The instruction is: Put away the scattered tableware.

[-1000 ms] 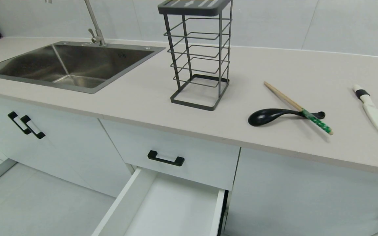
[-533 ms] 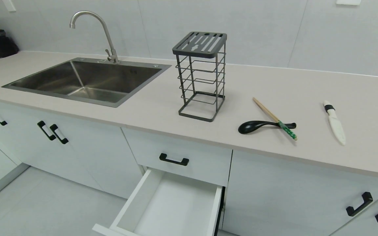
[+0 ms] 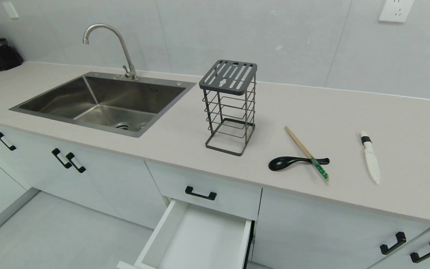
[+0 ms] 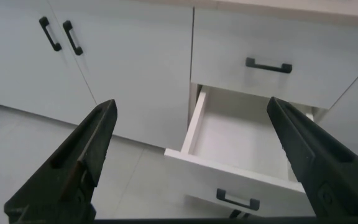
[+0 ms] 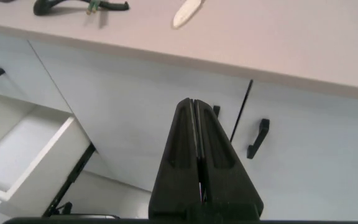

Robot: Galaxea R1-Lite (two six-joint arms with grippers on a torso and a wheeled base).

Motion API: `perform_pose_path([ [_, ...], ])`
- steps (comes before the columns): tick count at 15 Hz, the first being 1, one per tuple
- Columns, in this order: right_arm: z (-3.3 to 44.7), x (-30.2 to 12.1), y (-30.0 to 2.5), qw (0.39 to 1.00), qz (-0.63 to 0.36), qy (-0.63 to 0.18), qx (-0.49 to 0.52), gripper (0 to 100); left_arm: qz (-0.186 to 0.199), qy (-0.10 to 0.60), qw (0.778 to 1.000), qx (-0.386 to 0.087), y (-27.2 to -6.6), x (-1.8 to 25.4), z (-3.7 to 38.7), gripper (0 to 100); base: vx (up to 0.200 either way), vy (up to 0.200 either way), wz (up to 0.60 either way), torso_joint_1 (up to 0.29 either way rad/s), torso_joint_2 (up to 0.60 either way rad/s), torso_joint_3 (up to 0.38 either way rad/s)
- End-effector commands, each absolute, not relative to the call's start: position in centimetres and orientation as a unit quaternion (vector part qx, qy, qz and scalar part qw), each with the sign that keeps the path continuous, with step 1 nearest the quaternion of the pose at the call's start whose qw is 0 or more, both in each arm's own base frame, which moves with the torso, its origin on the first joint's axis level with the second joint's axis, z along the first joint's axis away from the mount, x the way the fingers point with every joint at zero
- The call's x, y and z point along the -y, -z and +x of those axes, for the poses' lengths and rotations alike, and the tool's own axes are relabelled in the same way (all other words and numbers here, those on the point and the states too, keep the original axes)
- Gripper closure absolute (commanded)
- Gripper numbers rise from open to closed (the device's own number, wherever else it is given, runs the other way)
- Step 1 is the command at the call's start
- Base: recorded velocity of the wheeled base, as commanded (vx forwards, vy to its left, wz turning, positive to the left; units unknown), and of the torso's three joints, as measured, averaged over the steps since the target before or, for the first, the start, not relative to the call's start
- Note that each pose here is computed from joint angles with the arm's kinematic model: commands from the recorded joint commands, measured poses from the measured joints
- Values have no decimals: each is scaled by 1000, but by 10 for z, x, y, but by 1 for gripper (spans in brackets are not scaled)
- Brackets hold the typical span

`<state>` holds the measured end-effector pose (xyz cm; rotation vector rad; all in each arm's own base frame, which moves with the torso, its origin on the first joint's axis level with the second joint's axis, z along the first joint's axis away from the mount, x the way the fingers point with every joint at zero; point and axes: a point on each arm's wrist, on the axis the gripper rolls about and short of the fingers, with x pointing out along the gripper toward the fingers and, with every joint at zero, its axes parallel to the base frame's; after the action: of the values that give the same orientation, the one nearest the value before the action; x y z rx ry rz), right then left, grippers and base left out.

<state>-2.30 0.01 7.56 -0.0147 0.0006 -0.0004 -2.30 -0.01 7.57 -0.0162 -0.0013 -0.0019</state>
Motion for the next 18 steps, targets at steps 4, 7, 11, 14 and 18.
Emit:
perform_pose_path([
  [4, -23, 0, -75, 1000, -7, 0, -2, 100, -9, 1, 1000, 0, -76, 0, -23, 0, 0, 0, 0, 296, -550, -265],
  [7, -23, 0, -76, 1000, -7, -1, -1, 100, -9, 0, 1000, 1, -76, 0, -23, 0, 0, 0, 0, 292, -580, -277],
  [11, -23, 0, -76, 1000, -22, -1, -1, 0, -9, 1, 1000, 1, -76, 0, -23, 0, 0, 0, 0, 216, -446, -204],
  [14, -23, 0, -75, 1000, -6, -2, -2, 0, -9, 0, 1000, 0, -76, 0, -23, 0, 0, 0, 0, 0, 0, 0],
  [18, -23, 0, -77, 1000, -2, -8, 5, 0, -9, 0, 1000, 1, -76, 0, -23, 0, 0, 0, 0, 0, 0, 0],
])
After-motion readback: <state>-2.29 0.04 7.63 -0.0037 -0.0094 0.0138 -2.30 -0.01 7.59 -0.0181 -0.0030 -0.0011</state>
